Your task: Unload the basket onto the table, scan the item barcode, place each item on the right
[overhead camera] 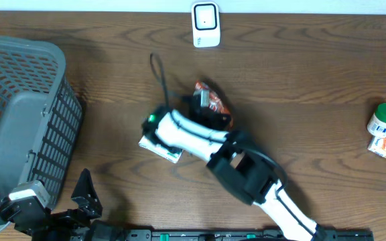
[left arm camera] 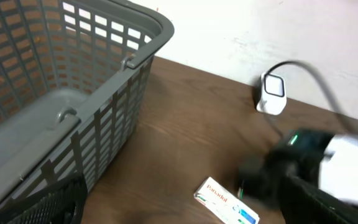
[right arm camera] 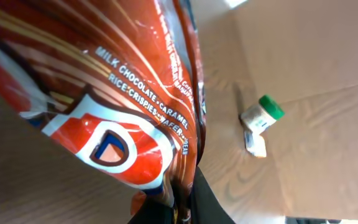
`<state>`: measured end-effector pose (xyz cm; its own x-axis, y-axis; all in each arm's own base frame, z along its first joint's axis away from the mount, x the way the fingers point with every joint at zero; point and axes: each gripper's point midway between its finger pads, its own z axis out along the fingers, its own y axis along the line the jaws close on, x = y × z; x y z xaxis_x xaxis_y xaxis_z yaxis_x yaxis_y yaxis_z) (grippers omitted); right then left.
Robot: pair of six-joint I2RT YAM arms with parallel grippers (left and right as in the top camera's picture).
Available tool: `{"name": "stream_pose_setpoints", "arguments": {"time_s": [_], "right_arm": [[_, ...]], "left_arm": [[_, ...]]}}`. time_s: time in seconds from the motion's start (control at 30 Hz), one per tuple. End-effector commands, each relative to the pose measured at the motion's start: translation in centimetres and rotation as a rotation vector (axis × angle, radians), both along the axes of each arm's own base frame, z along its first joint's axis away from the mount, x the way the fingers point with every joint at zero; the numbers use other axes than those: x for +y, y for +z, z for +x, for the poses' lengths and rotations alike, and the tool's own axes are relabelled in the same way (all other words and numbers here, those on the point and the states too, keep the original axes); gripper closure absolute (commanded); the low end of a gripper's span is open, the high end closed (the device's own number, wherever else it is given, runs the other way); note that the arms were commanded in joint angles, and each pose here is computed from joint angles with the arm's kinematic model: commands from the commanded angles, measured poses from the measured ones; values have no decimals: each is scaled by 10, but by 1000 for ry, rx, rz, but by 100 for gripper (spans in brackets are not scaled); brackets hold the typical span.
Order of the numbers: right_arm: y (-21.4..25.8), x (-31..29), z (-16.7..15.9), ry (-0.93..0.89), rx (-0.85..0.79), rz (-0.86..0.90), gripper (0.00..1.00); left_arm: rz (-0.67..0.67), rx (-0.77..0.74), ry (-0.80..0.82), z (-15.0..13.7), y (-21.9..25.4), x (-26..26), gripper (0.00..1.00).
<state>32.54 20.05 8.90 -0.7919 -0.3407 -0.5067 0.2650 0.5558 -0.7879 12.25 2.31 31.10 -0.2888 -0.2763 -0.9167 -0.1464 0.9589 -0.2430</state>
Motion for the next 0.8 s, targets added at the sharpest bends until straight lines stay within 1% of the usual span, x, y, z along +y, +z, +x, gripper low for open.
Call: {"name": "stream_pose_setpoints", "arguments": {"time_s": [0.0, 0.03, 0.1, 0.17, 0.23, 0.27, 0.3, 0.37, 0.5, 0.53, 0.57, 0.63, 0.7, 0.73, 0.77], "right_arm": [[21, 15, 3, 132, -308, 40, 98], [22, 19, 0, 171, -332, 29, 90], [23, 25, -3, 227, -363, 17, 80], [26, 31, -3, 277, -382, -1, 63], [28, 34, -1, 300, -392, -10, 55], [30, 36, 0, 315, -398, -17, 48], [32, 37, 1, 327, -399, -27, 41], [34, 38, 4, 340, -408, -36, 19], [34, 34, 6, 323, -426, -15, 8], [31, 32, 5, 301, -426, 0, 8], [27, 27, 4, 264, -415, 18, 15], [17, 18, 1, 205, -366, 22, 16], [7, 16, 2, 195, -271, -21, 15], [4, 17, 5, 215, -222, -58, 11], [2, 23, 10, 257, -180, -110, 3]], "left_arm": [[-4, -3, -5, 1, 1, -1, 3], [-4, -3, -5, 1, 1, -1, 3], [-4, -3, -5, 1, 1, -1, 3], [-4, -3, -5, 1, 1, -1, 3], [-4, -3, -5, 1, 1, -1, 3], [-4, -3, -5, 1, 1, -1, 3], [-4, -3, -5, 1, 1, -1, 3], [-4, -3, -5, 1, 1, -1, 3], [-4, -3, -5, 1, 1, -1, 3], [-4, -3, -5, 1, 1, -1, 3], [-4, -3, -5, 1, 1, -1, 3], [-4, -3, -5, 1, 1, -1, 2], [-4, -3, -5, 1, 1, -1, 3], [-4, -3, -5, 1, 1, -1, 3], [-4, -3, -5, 1, 1, -1, 3]]}}
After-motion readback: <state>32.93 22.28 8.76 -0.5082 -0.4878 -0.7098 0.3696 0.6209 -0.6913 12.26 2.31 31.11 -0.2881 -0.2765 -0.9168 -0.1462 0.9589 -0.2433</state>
